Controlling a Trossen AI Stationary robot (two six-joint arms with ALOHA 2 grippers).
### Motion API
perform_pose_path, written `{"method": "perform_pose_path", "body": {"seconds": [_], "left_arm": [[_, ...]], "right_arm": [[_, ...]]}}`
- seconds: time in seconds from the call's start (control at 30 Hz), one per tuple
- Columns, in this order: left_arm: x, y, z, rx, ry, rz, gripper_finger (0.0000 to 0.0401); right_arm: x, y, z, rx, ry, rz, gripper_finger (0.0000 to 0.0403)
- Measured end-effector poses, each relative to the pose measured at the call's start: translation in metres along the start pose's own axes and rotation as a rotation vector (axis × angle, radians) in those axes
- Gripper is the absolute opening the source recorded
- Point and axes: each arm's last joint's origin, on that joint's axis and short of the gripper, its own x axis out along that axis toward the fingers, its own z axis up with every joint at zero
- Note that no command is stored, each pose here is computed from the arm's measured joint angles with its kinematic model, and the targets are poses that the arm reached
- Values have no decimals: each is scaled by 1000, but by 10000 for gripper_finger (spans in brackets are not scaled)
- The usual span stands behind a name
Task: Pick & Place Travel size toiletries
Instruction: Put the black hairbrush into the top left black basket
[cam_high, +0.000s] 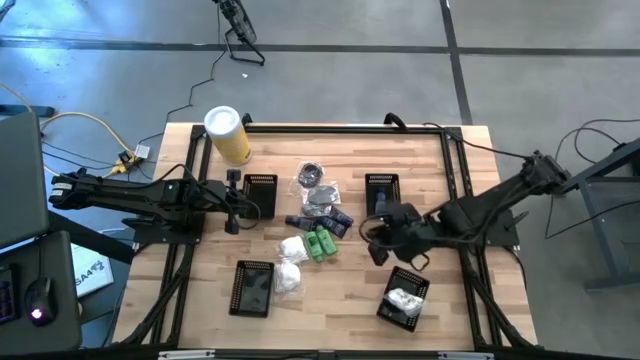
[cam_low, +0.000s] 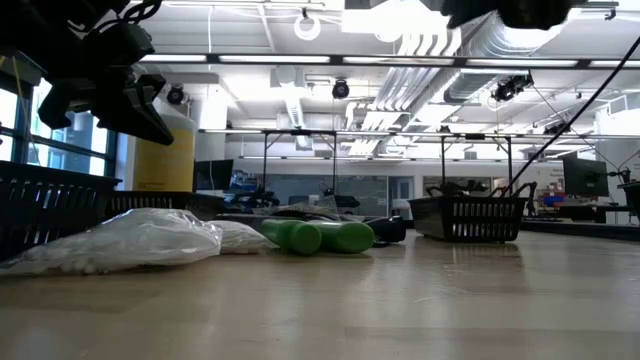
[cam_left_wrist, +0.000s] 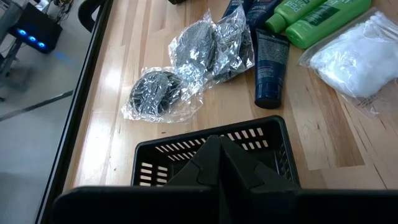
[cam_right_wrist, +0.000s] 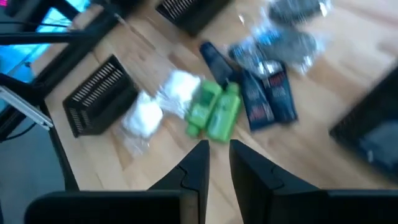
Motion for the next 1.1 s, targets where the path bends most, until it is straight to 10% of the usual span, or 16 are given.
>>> {"method": "perform_pose_path", "body": {"seconds": [0.43, 1.1], "left_arm": [[0, 0, 0, -39, -1, -4, 0], [0, 0, 4, -235, -46, -45, 0]], "right_arm": [[20, 6, 45, -174, -212, 105, 57], [76, -11, 64, -42, -214, -43, 32]]}}
